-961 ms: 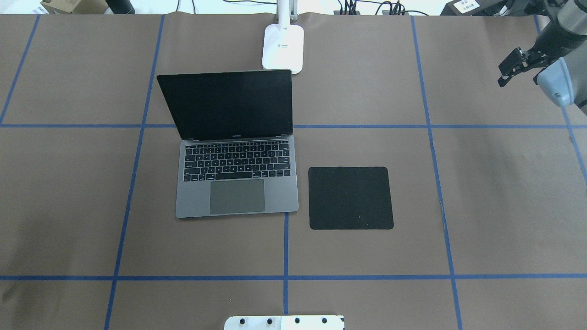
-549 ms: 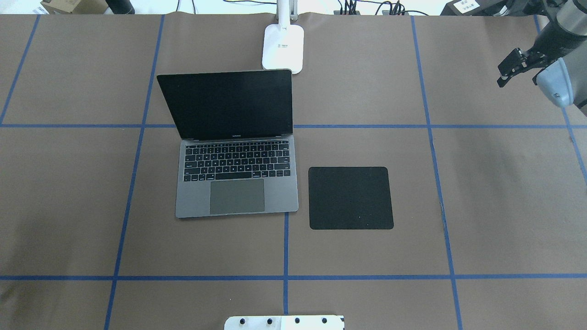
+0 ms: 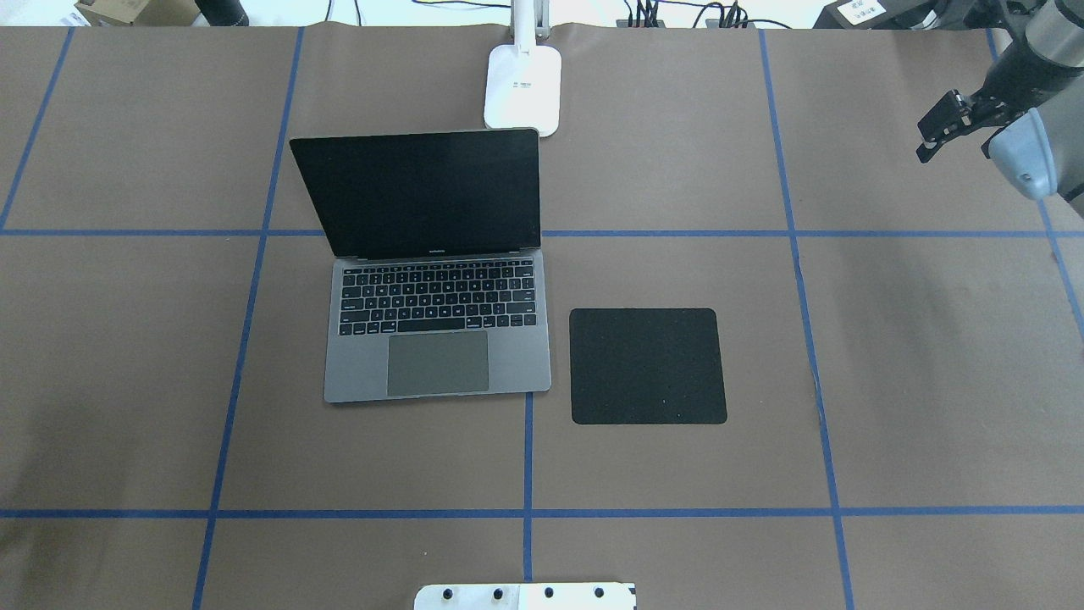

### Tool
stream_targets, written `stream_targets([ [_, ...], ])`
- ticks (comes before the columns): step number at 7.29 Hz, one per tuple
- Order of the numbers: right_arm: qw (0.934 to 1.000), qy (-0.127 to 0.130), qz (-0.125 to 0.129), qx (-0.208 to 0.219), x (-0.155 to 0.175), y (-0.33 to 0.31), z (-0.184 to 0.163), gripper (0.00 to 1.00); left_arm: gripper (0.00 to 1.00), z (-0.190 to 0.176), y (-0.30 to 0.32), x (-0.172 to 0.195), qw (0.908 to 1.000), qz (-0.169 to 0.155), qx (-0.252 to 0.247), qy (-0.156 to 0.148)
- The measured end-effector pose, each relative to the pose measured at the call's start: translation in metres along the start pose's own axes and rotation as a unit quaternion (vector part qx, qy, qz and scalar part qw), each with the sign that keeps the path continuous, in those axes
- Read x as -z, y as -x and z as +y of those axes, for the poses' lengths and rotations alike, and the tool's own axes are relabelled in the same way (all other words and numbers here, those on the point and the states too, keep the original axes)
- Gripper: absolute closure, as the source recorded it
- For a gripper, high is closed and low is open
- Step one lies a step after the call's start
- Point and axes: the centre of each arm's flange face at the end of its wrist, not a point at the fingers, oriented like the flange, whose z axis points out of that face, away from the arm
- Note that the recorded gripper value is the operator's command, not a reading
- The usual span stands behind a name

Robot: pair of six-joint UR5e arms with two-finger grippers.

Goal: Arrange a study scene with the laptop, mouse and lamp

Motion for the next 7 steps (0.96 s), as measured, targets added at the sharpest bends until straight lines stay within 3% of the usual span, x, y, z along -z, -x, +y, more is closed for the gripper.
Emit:
stream_targets([
  [1,1.0,0.0,0.0,0.0,0.0,0.0,0.0,0.01,0.58,0.0,0.0,0.0,1.0,0.0,0.0,0.0],
  [2,1.0,0.0,0.0,0.0,0.0,0.0,0.0,0.01,0.77,0.001,-0.001,0.001,1.0,0.002,0.0,0.0],
  [3,1.0,0.0,0.0,0.0,0.0,0.0,0.0,0.01,0.9,0.001,-0.005,0.005,1.0,0.006,-0.002,-0.003],
  [7,1.0,0.0,-0.003,0.0,0.001,0.001,0.0,0.01,0.99,0.0,-0.044,0.029,0.9988,0.039,-0.023,-0.021],
])
